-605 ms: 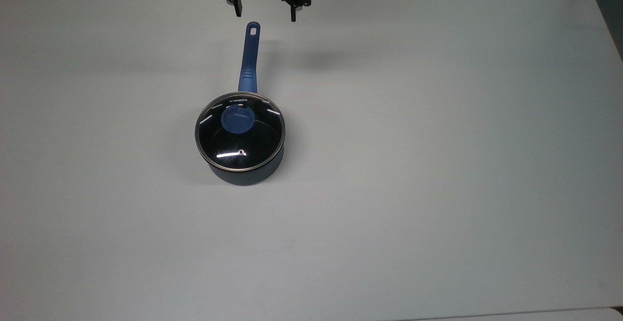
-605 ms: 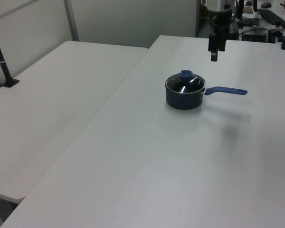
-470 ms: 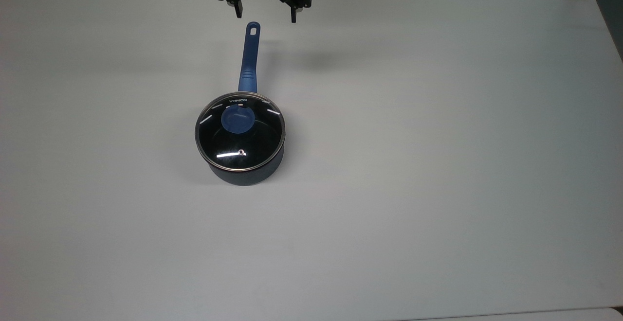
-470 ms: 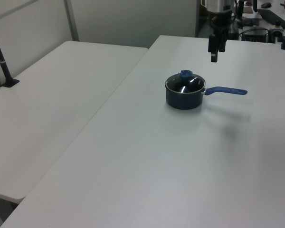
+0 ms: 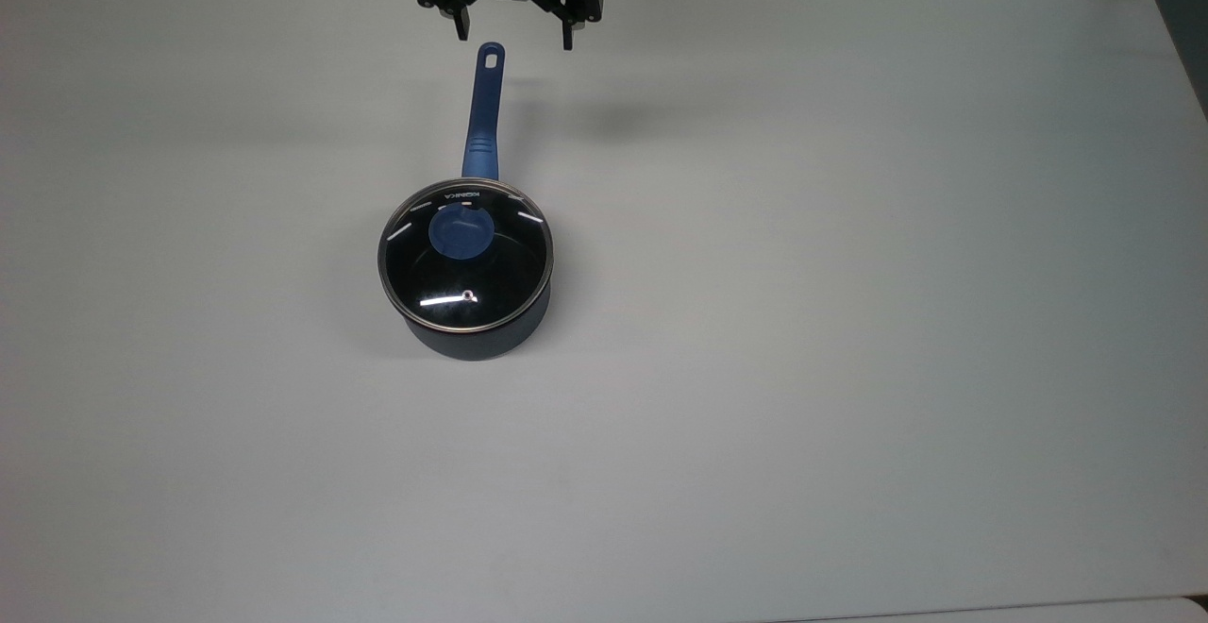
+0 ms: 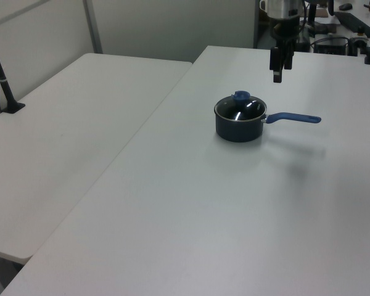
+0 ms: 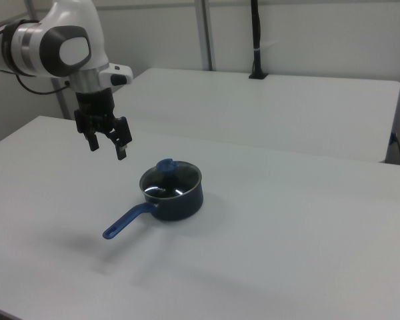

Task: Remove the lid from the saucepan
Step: 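Move the gripper down toward the blue knob of the glass lid, then lower the gripper onto the blue knob and close on it, then lift the glass lid off the saucepan and carry it aside, then lower the glass lid onto the table beside the saucepan, then open the gripper to release the lid knob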

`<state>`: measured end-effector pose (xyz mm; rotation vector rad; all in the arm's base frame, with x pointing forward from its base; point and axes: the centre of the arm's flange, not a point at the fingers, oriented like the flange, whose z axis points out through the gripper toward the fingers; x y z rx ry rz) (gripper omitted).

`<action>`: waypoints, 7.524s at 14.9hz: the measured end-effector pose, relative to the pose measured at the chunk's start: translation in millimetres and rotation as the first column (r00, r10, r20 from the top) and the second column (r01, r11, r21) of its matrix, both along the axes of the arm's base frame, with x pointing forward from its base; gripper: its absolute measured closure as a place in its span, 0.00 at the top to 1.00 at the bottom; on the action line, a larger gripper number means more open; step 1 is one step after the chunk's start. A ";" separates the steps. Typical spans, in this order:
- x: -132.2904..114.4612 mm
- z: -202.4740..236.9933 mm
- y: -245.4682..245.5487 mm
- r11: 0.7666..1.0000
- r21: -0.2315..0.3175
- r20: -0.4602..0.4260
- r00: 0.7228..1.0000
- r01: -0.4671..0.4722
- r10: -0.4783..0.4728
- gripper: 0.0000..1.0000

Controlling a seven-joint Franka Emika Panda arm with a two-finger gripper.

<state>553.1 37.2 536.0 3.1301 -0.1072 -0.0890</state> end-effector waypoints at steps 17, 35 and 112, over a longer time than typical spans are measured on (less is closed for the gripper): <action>80.0 -40.7 -64.2 0.993 -0.018 0.057 0.992 0.118 -0.117 1.00; 117.1 -104.3 -44.9 0.981 -0.021 0.127 0.974 0.192 -0.187 1.00; 10.8 -192.8 -281.2 0.994 -0.100 0.029 0.999 -0.031 0.034 0.67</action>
